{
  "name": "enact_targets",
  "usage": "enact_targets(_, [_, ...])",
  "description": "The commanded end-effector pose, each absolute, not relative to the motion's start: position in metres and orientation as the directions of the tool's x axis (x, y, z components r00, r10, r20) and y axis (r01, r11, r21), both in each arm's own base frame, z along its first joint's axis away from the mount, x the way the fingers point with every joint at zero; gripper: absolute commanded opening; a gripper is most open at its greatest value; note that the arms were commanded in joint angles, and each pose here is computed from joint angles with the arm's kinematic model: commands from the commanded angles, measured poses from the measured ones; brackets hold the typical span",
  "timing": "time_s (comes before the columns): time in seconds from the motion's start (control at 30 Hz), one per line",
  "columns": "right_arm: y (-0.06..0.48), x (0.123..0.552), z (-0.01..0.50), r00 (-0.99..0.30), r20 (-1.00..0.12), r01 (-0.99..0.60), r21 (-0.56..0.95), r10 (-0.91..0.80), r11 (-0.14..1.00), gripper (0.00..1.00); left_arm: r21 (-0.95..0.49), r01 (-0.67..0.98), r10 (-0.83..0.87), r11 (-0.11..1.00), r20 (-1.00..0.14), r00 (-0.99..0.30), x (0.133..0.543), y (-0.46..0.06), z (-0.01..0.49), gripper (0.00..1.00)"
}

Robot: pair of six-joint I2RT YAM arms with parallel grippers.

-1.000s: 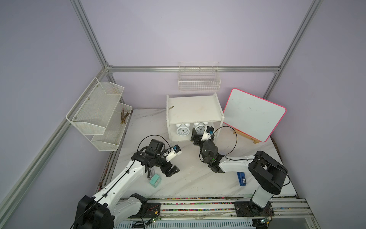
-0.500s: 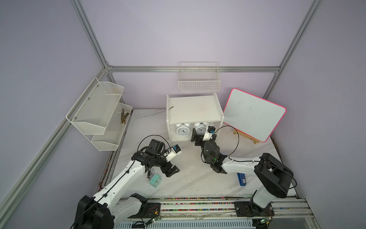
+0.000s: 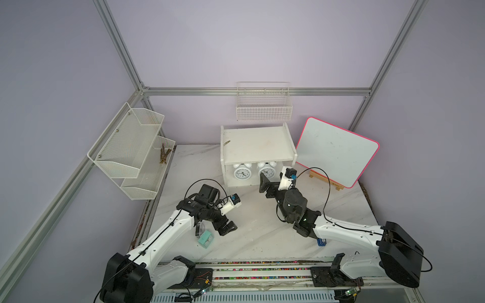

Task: Place the alarm clocks on the shelf by style
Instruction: Place the alarm on the shelf, then pick up the alarm from the center of the board.

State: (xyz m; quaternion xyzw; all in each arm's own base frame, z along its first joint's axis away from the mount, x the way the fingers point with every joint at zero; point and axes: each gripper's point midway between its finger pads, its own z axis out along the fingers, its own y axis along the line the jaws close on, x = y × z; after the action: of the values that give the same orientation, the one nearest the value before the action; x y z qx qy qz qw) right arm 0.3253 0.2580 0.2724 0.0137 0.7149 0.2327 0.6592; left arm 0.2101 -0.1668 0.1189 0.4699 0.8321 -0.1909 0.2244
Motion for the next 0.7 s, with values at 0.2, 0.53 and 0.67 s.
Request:
enact_targets(0.2, [0.292, 0.259, 0.222, -0.373, -0.916, -0.538, 0.342, 0.146, 0.771, 0.99, 0.049, 0.936, 0.854, 0.348, -0.429, -0.295, 0.204, -0.139, 0.126, 1.00])
enact_targets(0.53, [0.324, 0.208, 0.210, -0.380, -0.924, -0.690, 0.311, 0.039, 0.654, 1.00, 0.172, 0.983, 0.967, -0.062, -0.233, 0.102, 0.172, -0.104, 0.149, 1.00])
enact_targets(0.67, [0.328, 0.199, 0.198, -0.392, -0.920, -0.697, 0.317, 0.029, 0.643, 0.99, 0.167, 0.970, 0.975, -0.179, -0.102, 0.197, 0.164, -0.083, 0.139, 1.00])
